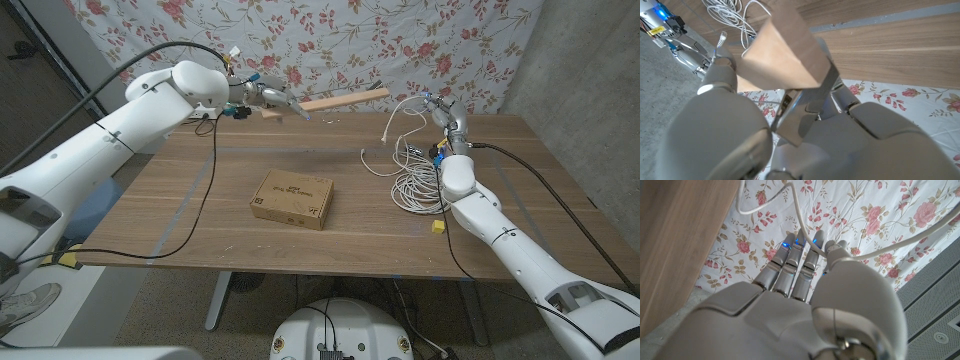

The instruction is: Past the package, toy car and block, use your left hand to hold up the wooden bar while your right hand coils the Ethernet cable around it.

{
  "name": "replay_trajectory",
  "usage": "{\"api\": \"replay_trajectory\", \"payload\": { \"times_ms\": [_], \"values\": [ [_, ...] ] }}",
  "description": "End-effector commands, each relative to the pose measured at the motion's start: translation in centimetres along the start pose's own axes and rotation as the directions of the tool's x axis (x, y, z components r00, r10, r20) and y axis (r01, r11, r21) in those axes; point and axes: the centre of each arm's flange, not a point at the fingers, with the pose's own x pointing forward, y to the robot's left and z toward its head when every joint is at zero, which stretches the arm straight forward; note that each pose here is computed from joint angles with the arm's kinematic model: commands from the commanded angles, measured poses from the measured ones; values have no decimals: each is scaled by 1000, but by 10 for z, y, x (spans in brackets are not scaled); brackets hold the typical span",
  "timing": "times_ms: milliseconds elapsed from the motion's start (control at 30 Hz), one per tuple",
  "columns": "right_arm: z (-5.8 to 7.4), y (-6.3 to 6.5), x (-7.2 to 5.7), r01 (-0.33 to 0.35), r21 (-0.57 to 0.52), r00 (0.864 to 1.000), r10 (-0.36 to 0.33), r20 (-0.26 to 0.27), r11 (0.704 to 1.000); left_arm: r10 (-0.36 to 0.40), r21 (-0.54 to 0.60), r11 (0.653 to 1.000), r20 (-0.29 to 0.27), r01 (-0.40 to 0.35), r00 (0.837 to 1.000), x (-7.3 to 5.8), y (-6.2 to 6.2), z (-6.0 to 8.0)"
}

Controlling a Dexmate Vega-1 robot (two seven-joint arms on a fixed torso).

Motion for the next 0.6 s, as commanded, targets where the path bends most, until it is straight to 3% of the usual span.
{"api": "replay_trajectory", "payload": {
  "times_ms": [33, 333, 600],
  "values": [
    [18, 0, 22, 0, 12, 999, -1, 44, 1000, -50, 12, 999, -3, 50, 999, 7, -8, 8],
    [47, 4, 33, -45, -7, 992, 46, 119, 999, -80, 17, 997, -18, 80, 997, 14, -17, 8],
    [80, 10, 35, -180, 17, 968, 174, 182, 983, -91, 21, 996, -25, 91, 996, 17, -21, 8]
  ]
}}
